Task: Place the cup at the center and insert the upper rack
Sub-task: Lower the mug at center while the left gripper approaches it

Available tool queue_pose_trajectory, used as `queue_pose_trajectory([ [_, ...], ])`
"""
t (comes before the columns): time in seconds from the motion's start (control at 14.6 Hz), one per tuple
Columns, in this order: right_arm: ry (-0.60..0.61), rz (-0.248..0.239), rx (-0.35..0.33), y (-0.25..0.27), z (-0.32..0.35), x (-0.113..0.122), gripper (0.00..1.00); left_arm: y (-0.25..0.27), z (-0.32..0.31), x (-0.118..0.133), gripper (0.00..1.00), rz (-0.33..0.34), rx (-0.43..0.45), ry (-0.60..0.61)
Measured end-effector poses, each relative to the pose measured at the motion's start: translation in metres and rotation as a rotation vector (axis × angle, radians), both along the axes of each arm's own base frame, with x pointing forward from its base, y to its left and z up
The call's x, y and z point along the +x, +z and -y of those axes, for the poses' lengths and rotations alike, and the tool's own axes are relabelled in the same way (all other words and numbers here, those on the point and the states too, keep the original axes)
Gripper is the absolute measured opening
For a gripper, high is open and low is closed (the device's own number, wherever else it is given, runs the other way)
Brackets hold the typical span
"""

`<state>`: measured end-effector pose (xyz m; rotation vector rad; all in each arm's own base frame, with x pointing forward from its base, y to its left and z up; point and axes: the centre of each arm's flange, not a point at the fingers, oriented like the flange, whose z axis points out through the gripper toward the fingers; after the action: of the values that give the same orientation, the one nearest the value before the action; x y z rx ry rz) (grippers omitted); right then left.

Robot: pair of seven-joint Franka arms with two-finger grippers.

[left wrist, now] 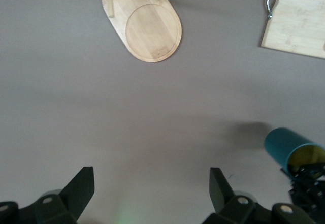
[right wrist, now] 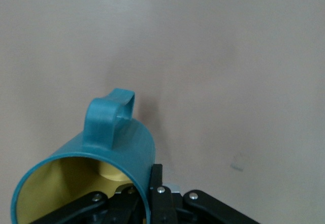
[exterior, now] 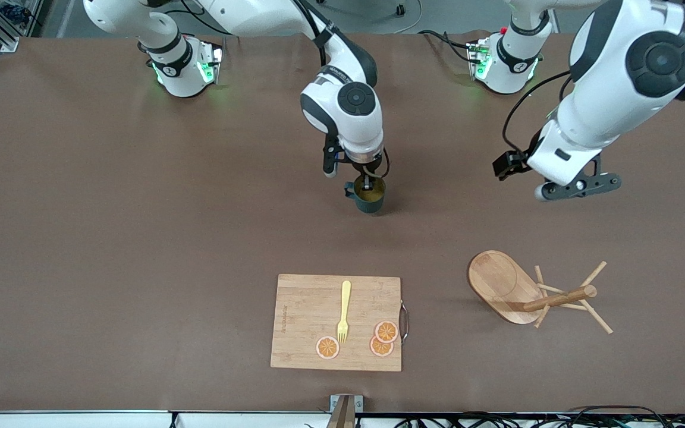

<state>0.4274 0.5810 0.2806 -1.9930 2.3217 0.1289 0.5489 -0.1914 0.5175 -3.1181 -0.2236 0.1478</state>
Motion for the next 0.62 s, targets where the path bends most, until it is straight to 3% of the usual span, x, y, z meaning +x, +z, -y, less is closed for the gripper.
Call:
queue_pose_trajectory([
  [0.21, -0.166, 0.011, 0.048, 0.003, -0.009, -0.002, 0.04, -0.02, 0.011, 0.011, 1.0, 0.009, -0.016, 0.022],
  [0.62, -0.213, -0.017, 0.034, -0.045, -0.01, -0.005, 0.04, -0.054, 0.067, 0.012, 1.0, 0.026, -0.034, 0.168],
])
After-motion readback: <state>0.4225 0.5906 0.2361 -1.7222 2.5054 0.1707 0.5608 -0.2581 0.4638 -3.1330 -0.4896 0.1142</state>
